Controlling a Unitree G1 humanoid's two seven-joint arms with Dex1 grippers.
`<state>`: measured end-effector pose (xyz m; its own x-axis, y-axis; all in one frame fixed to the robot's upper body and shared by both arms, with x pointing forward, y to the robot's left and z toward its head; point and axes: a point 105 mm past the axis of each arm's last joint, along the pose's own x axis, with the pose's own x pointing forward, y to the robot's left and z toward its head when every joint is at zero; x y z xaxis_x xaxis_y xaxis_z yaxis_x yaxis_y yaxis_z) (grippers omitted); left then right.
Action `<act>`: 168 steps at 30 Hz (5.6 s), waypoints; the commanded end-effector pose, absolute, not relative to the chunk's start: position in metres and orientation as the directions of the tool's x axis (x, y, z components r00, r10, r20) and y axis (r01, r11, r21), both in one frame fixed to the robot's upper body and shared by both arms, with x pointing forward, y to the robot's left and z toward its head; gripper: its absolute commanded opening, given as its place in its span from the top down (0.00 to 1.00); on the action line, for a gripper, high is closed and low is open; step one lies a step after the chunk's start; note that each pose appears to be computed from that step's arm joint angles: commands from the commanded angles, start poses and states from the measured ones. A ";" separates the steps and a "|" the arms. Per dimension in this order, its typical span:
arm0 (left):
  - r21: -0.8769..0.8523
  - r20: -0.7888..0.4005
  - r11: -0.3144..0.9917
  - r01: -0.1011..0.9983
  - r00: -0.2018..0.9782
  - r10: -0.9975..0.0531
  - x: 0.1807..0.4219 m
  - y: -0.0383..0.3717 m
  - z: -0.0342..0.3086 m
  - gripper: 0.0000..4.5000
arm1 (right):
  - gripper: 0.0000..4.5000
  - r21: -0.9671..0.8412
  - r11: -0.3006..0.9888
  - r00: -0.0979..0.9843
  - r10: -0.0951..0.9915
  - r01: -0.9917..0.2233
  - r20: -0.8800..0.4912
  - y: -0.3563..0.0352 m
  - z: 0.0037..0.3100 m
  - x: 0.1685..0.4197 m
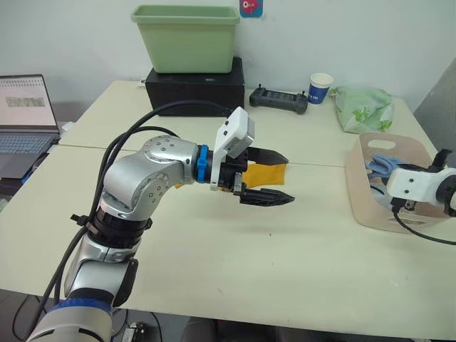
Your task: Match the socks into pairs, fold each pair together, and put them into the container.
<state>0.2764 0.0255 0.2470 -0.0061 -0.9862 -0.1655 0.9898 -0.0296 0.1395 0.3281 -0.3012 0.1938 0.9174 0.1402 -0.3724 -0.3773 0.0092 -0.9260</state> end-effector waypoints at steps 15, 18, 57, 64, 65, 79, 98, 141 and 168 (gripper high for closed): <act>0.177 -0.162 -0.039 0.984 -0.010 -0.987 0.272 0.022 0.247 0.00 | 0.85 -0.850 0.017 0.848 0.084 -0.527 -0.524 -0.312 0.201 0.339; 0.178 -0.166 -0.036 0.983 -0.006 -0.986 0.273 0.022 0.246 0.00 | 0.66 -0.819 0.085 0.823 0.090 -0.567 -0.560 -0.314 0.207 0.334; 0.253 -0.130 0.537 0.804 0.579 -0.805 0.305 0.159 0.231 0.00 | 0.01 -0.504 0.625 0.764 0.635 -0.595 -0.114 -0.189 0.272 0.287; 0.205 -0.136 0.817 0.539 0.842 -0.522 0.292 0.237 0.180 0.00 | 0.01 -0.459 0.567 0.688 0.710 -0.684 -0.147 -0.139 0.210 0.287; 0.206 -0.137 0.822 0.530 0.848 -0.512 0.289 0.239 0.177 0.00 | 0.01 -0.455 0.569 0.687 0.712 -0.685 -0.144 -0.137 0.207 0.286; 0.110 -0.216 0.959 0.261 0.948 -0.233 0.217 0.290 0.095 0.00 | 0.01 -0.300 0.553 0.616 0.767 -0.777 -0.180 -0.114 0.128 0.256; 0.237 -0.141 0.924 0.300 0.952 -0.273 0.280 0.287 0.119 0.00 | 0.01 -0.281 0.423 0.483 0.854 -0.861 -0.193 -0.102 0.133 0.262; 0.344 -0.477 0.129 0.930 0.292 -0.829 0.363 0.125 0.097 1.00 | 0.00 -0.235 0.697 0.735 0.648 -0.678 -0.201 -0.117 0.145 0.242; 0.346 -0.525 0.221 0.912 0.383 -0.760 0.261 0.199 0.077 1.00 | 0.09 -0.163 0.649 0.666 0.693 -0.743 -0.276 -0.019 0.085 0.335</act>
